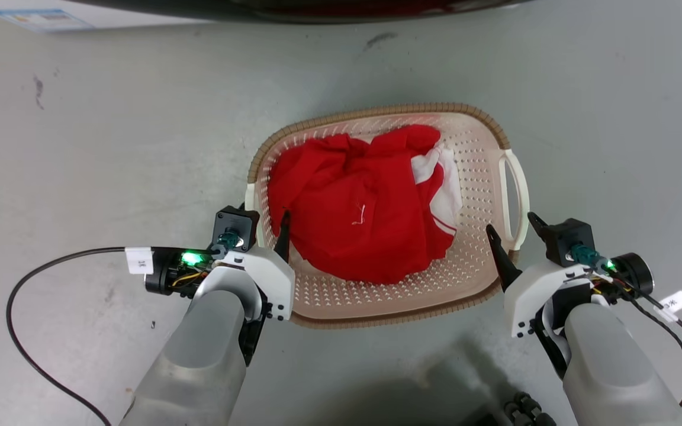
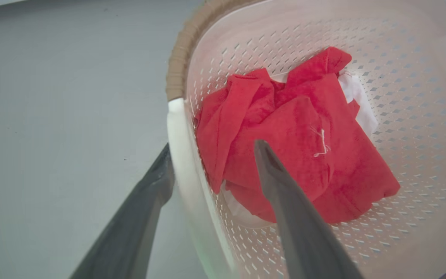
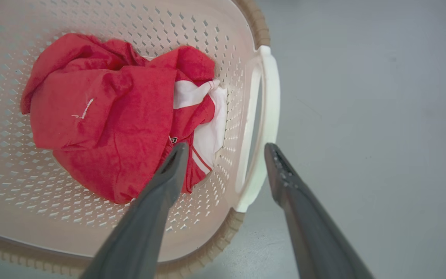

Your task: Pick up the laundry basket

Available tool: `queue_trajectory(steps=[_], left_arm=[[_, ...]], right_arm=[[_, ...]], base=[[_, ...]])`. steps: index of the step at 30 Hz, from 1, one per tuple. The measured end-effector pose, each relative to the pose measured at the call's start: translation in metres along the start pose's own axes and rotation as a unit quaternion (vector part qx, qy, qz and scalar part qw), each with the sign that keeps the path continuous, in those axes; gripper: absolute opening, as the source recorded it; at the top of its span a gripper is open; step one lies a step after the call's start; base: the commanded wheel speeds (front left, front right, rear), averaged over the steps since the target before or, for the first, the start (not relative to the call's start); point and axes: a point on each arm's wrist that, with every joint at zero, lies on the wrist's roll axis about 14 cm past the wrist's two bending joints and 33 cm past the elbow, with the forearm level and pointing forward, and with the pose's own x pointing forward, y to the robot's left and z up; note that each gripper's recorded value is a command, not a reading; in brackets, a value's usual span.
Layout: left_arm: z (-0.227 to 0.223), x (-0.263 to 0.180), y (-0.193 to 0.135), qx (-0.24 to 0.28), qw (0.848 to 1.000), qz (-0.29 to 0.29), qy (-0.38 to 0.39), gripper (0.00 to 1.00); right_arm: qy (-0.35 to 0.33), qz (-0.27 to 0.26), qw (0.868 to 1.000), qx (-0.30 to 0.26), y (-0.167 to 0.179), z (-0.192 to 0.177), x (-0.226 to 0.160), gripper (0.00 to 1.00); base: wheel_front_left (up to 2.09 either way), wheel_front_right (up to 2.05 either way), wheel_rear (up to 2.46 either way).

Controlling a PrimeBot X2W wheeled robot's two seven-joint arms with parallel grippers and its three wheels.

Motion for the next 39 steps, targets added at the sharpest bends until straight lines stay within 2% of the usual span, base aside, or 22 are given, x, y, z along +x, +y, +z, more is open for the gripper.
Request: queue_trajectory(steps=[12, 15, 19, 20, 21, 22, 26, 39], left_arm=[[-0.025, 0.021, 0.0, 0.0, 0.999, -0.011, 0.033, 1.0], [-0.031, 0.022, 0.004, 0.001, 0.999, -0.007, 0.042, 1.0], [-0.03, 0.023, 0.003, 0.001, 0.999, -0.006, 0.04, 1.0], [-0.03, 0.023, 0.003, 0.001, 0.999, -0.006, 0.04, 0.47], [-0.03, 0.023, 0.002, 0.001, 0.999, -0.008, 0.041, 0.0], [-0.032, 0.022, 0.002, 0.003, 0.999, -0.009, 0.044, 0.0], [-0.026, 0.024, 0.006, 0.004, 0.999, -0.004, 0.038, 0.0], [0.005, 0.011, 0.007, 0.008, 1.0, 0.004, 0.003, 0.0]], right_arm=[[0.036, -0.003, 0.999, 0.004, -0.006, -0.023, 0.023, 1.0], [0.059, 0.018, 0.998, 0.016, 0.012, -0.034, 0.025, 1.0], [0.056, 0.016, 0.998, 0.022, 0.011, -0.032, 0.026, 0.98], [0.057, 0.017, 0.998, 0.021, 0.011, -0.032, 0.026, 0.6], [0.058, 0.018, 0.998, 0.02, 0.011, -0.033, 0.026, 0.04], [0.062, 0.017, 0.998, 0.023, 0.011, -0.035, 0.025, 0.0], [0.075, 0.015, 0.997, 0.026, 0.01, -0.042, 0.023, 0.0], [0.044, 0.013, 0.999, 0.02, 0.007, -0.017, 0.016, 0.0]], base=[[0.0, 0.0, 0.0], [0.0, 0.0, 0.0], [0.0, 0.0, 0.0], [0.0, 0.0, 0.0], [0.0, 0.0, 0.0], [0.0, 0.0, 0.0], [0.0, 0.0, 0.0], [0.0, 0.0, 0.0]])
